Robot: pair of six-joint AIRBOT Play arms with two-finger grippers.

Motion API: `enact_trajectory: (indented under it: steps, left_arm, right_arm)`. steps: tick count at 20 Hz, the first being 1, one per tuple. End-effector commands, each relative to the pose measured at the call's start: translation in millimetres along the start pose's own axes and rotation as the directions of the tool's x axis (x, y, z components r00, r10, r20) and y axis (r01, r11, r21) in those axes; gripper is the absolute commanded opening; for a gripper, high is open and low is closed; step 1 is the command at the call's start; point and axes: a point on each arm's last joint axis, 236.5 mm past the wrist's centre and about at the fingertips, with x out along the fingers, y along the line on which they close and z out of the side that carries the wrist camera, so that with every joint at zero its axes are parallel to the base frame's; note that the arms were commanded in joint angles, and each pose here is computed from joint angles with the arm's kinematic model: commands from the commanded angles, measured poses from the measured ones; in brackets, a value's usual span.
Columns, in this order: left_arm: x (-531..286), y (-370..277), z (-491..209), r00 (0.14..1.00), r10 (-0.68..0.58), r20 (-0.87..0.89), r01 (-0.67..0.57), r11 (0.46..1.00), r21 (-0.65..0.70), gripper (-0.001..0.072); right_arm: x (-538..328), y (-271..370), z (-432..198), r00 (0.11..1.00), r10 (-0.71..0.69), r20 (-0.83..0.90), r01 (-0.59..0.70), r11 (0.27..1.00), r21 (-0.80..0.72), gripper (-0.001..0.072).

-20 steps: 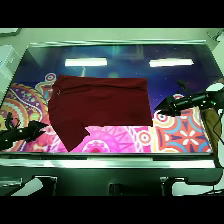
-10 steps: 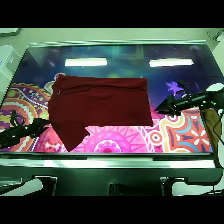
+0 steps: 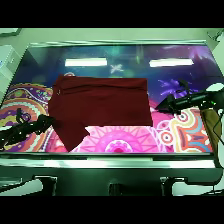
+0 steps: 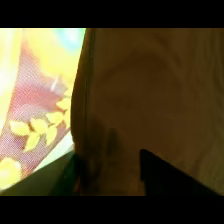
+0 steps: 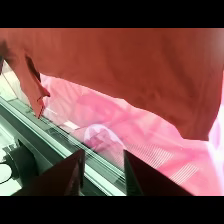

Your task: Fold the clothes and pants, and hang the long-sleeved shirts on hangers.

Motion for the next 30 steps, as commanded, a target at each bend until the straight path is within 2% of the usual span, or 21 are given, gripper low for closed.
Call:
enact_trajectory:
  steps: [1, 2, 4, 6, 9, 15, 18, 22, 26, 30]
  left_arm:
    - [6, 4, -6, 1.000, -0.002, -0.027, 0.001, 1.000, -0.026, 0.0095]
    - [6, 2, -8, 0.999, -0.007, -0.033, 0.006, 1.000, -0.027, 0.0023]
    - [6, -1, -11, 0.998, -0.022, -0.051, 0.020, 0.999, -0.025, 0.0023]
    - [5, -6, -12, 0.997, -0.036, -0.062, 0.035, 0.999, -0.021, 0.0023]
    - [3, -10, -9, 0.997, -0.046, -0.061, 0.045, 0.999, -0.013, 0.0023]
    - [3, -13, -14, 0.995, -0.059, -0.079, 0.058, 0.998, -0.014, 0.0024]
    - [3, -14, -14, 0.995, -0.060, -0.081, 0.059, 0.998, -0.014, 0.0024]
    - [2, -16, -17, 0.993, -0.071, -0.095, 0.070, 0.997, -0.015, 0.0024]
    - [2, -17, -19, 0.992, -0.075, -0.100, 0.074, 0.997, -0.016, 0.0024]
    - [2, -17, -19, 0.992, -0.075, -0.100, 0.074, 0.997, -0.016, 0.0024]
  right_arm:
    - [0, 0, 0, 1.000, -0.002, 0.003, 0.002, 1.000, 0.005, 0.0307]
    - [0, -2, 1, 1.000, -0.010, 0.003, 0.010, 1.000, 0.004, 0.0307]
    - [-1, -15, 2, 0.998, -0.064, 0.009, 0.064, 0.998, 0.002, 0.0323]
    - [-4, -41, 2, 0.985, -0.174, 0.010, 0.174, 0.985, -0.005, 0.0441]
    - [-8, -80, -4, 0.950, -0.310, -0.030, 0.310, 0.951, -0.008, 0.0463]
    - [35, -111, -14, 0.966, -0.227, -0.124, 0.238, 0.967, 0.091, 0.0478]
    - [55, -109, -10, 0.984, -0.138, -0.113, 0.151, 0.981, 0.125, 0.0478]
    - [71, -113, -11, 0.991, -0.090, -0.102, 0.107, 0.978, 0.179, 0.0479]
    - [74, -105, -3, 0.997, -0.046, -0.068, 0.059, 0.980, 0.191, 0.0479]
    - [91, -95, -9, 0.991, -0.069, -0.115, 0.085, 0.986, 0.144, 0.0478]
